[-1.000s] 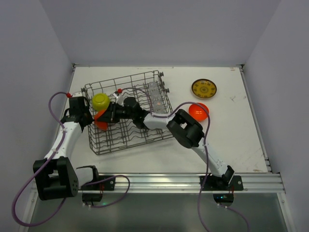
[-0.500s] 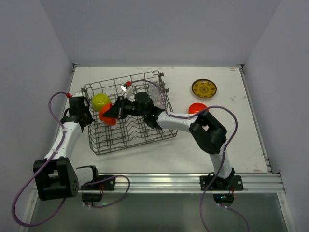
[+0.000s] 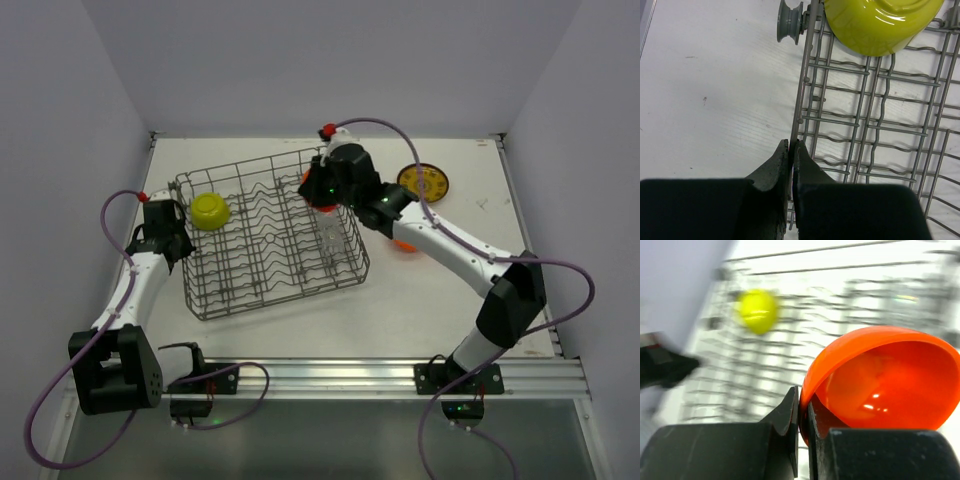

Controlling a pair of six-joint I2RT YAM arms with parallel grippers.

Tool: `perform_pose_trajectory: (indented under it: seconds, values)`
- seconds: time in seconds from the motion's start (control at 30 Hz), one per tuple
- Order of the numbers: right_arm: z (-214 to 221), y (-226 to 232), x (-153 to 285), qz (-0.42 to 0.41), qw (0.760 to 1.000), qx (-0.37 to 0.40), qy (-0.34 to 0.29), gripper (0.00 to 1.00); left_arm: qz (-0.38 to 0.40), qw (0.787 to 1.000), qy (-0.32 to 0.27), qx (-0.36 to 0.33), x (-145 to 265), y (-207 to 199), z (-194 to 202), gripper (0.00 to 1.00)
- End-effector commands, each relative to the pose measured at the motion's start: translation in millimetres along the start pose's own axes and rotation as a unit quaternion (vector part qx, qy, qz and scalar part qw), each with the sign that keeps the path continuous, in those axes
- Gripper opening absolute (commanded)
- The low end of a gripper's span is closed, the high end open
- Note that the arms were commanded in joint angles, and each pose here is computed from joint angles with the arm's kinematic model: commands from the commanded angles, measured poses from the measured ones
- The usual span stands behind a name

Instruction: Unload the mixed dishes from the dish rack

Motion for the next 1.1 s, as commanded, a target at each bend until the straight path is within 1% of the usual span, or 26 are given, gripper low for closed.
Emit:
perform_pose_trajectory:
  seconds: [0.0, 0.07, 0.1, 0.17, 0.33, 0.4, 0.43, 0.5, 0.53, 0.57, 0.6, 0.67, 0.7, 0.9, 1.0, 1.07]
  values:
    - [-1.2, -112.0, 44.3, 0.22, 0.974, 0.045, 0.035, 0.0, 0.016, 1.0, -0.015, 0.005, 2.5, -7.6, -6.5, 0.0]
    - [3.4, -138.2, 63.6, 0.255, 0.964, 0.047, 0.055, 0.0, 0.016, 1.0, -0.013, 0.004, 1.9, -8.2, -6.0, 0.0]
    - [-0.9, -156.0, 71.2, 0.277, 0.959, 0.039, 0.054, 0.0, 0.016, 1.0, -0.014, 0.004, 2.2, -8.2, -6.2, 0.0]
    - [-3.2, -175.7, 83.9, 0.299, 0.952, 0.033, 0.057, 0.0, 0.016, 1.0, -0.013, 0.004, 1.8, -8.3, -6.3, 0.0]
    - [-6.7, -203.3, 107.1, 0.344, 0.937, 0.019, 0.053, 0.0, 0.016, 1.0, -0.013, 0.004, 1.6, -8.4, -6.7, 0.0]
    - [-8.0, -212.7, 111.0, 0.342, 0.938, 0.003, 0.057, 0.0, 0.016, 1.0, -0.013, 0.005, 1.5, -8.4, -7.1, 0.0]
    - [-4.8, -215.0, 104.3, 0.335, 0.939, 0.006, 0.074, 0.0, 0.017, 1.0, -0.013, 0.005, 1.2, -8.8, -7.1, 0.0]
    - [2.7, -221.3, 97.6, 0.345, 0.933, 0.008, 0.107, 0.0, 0.019, 1.0, -0.012, 0.005, 1.3, -9.3, -7.7, 0.0]
    - [-1.6, -220.9, 93.1, 0.343, 0.933, 0.011, 0.113, 0.0, 0.019, 1.0, -0.013, 0.005, 1.3, -9.4, -8.0, 0.0]
    - [9.1, -229.1, 81.6, 0.35, 0.926, 0.01, 0.144, 0.0, 0.019, 1.0, -0.013, 0.005, 1.7, -9.5, -7.9, 0.0]
    - [14.2, -232.8, 79.3, 0.355, 0.92, 0.009, 0.162, 0.0, 0.019, 1.0, -0.012, 0.005, 1.3, -9.4, -7.0, 0.0]
    - [17.3, -236.9, 70.8, 0.359, 0.916, 0.01, 0.177, 0.0, 0.02, 1.0, -0.014, 0.005, 2.2, -9.3, -7.4, 0.0]
    - [26.6, -243.3, 65.1, 0.364, 0.91, 0.007, 0.198, 0.0, 0.021, 1.0, -0.015, 0.005, 2.7, -9.4, -7.5, 0.0]
    - [46.1, -254.7, 49.4, 0.369, 0.9, -0.004, 0.231, 0.0, 0.024, 1.0, -0.014, 0.005, 2.8, -10.2, -7.4, 0.0]
    - [46.9, -253.8, 48.8, 0.37, 0.9, -0.005, 0.231, 0.0, 0.025, 1.0, -0.016, 0.005, 3.3, -10.5, -8.1, 0.0]
    - [46.8, -252.5, 48.5, 0.37, 0.9, -0.006, 0.229, 0.04, 0.025, 1.0, -0.016, 0.005, 3.6, -10.5, -8.4, 0.0]
Point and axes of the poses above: each gripper's point midway between its finger pads, its own x axis back along the fingers, its own y axis along the line the jaws close on, z = x × y, the point moved 5 cm from there along x, back along the fingers, and after that the axes turned 3 degrees about -x, right-handed, at the moved point
